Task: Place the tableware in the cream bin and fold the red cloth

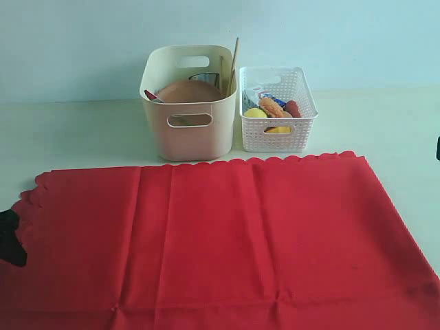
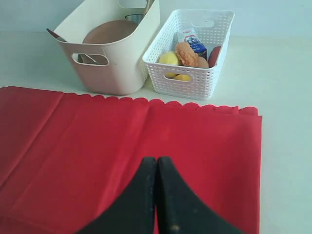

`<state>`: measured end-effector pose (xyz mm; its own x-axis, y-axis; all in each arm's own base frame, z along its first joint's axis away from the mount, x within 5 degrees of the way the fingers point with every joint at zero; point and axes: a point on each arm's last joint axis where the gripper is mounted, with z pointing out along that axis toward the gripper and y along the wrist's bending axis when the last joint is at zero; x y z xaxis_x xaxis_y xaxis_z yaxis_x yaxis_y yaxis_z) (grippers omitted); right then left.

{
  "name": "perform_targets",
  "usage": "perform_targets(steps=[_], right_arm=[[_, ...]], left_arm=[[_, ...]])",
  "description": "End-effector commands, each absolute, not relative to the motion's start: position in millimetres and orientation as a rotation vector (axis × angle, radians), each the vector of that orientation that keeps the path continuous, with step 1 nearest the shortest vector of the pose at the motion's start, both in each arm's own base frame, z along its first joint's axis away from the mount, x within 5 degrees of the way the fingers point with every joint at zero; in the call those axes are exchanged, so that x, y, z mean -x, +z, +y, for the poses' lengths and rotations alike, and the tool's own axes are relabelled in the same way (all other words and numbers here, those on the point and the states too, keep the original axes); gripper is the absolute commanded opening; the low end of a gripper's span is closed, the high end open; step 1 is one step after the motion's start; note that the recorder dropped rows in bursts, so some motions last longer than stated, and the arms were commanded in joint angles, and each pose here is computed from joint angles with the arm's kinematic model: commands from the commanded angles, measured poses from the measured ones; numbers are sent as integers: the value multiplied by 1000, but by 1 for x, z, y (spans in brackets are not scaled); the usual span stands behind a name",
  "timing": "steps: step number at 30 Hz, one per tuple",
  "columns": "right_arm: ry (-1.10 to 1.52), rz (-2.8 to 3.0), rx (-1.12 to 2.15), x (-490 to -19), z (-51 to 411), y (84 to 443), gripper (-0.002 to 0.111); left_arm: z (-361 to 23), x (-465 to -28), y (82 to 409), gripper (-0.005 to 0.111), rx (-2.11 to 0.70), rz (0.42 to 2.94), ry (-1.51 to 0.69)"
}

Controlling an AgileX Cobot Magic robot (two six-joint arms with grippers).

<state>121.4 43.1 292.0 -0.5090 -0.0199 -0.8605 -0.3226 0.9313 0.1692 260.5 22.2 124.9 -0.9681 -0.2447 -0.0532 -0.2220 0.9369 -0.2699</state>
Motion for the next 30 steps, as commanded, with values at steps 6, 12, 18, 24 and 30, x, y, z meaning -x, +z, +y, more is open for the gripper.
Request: perform_targets(steps=[6,12,18,24,30], right_arm=[[375,2074,249,-121,43,293,0],[383,2074,244,-121,43,293,0],[384,2076,244,-120,43,293,0],[386,2078,244,-120,43,293,0],[387,2080,245,-120,43,292,0]], left_arm=[[24,-261,118,76,345,3054,-391],[22,-260,113,76,350,3085,-437],[11,-262,111,75,281,3062,-648],[5,-265,113,57,245,3003,-744],[3,-275,124,21,175,2968,-821]])
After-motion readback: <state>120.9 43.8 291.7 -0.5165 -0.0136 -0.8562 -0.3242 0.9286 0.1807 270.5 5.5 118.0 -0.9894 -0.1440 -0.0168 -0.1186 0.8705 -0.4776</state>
